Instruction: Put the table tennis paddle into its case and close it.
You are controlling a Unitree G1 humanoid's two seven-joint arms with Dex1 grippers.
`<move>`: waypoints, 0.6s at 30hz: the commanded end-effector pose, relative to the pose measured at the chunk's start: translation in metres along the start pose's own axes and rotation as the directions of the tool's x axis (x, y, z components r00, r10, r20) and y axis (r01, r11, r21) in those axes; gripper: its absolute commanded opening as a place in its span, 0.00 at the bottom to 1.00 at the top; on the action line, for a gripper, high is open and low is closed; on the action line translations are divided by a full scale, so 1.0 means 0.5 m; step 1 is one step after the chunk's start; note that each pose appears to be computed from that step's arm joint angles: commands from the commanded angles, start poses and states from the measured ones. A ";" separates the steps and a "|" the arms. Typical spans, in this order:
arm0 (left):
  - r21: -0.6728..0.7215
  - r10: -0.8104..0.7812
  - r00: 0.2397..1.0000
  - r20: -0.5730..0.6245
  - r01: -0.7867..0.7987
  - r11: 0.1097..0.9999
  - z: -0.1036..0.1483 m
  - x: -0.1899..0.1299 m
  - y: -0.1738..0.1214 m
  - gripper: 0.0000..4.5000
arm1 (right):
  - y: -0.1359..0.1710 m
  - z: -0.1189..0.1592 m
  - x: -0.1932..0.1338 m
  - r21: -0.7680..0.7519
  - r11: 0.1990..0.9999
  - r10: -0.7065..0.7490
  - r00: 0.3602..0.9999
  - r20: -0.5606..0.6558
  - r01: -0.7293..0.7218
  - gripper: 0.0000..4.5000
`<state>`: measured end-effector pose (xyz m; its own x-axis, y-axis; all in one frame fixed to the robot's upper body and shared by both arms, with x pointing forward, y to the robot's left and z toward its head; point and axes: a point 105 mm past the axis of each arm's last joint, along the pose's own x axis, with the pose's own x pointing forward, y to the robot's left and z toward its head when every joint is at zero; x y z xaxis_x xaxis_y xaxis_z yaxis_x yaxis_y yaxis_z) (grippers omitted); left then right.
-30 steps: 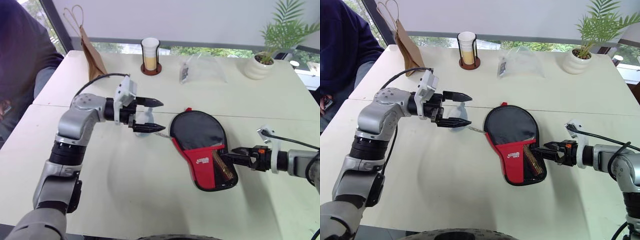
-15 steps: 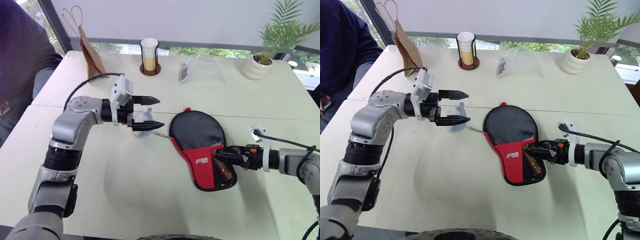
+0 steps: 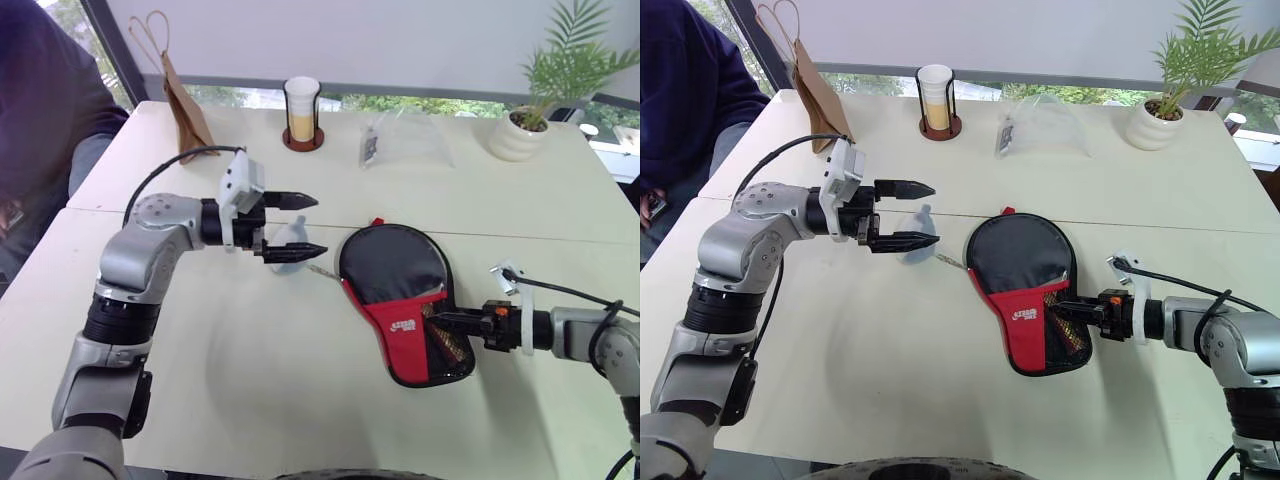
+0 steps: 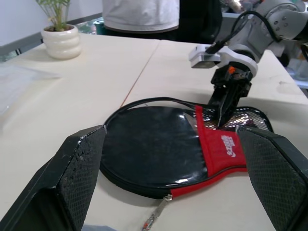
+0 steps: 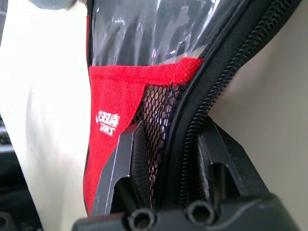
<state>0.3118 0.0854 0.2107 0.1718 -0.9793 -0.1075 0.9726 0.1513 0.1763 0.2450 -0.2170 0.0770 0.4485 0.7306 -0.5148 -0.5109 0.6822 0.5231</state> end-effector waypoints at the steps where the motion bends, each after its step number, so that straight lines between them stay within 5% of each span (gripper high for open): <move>1: 0.042 0.003 0.999 0.035 -0.005 0.999 0.021 -0.005 -0.007 1.00 | 0.016 -0.065 0.019 0.122 0.992 0.029 0.996 -0.079 -0.020 0.19; 18: 0.032 -0.021 0.999 0.043 0.020 0.999 0.019 0.001 -0.019 1.00 | 0.120 -0.182 0.016 0.403 0.915 0.014 0.999 0.031 -0.026 0.19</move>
<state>0.3071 0.0837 0.2084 0.1650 -0.9820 -0.0919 0.9744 0.1479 0.1692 0.1759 -0.1844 0.0597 0.5612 0.7201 -0.4081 -0.2594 0.6213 0.7394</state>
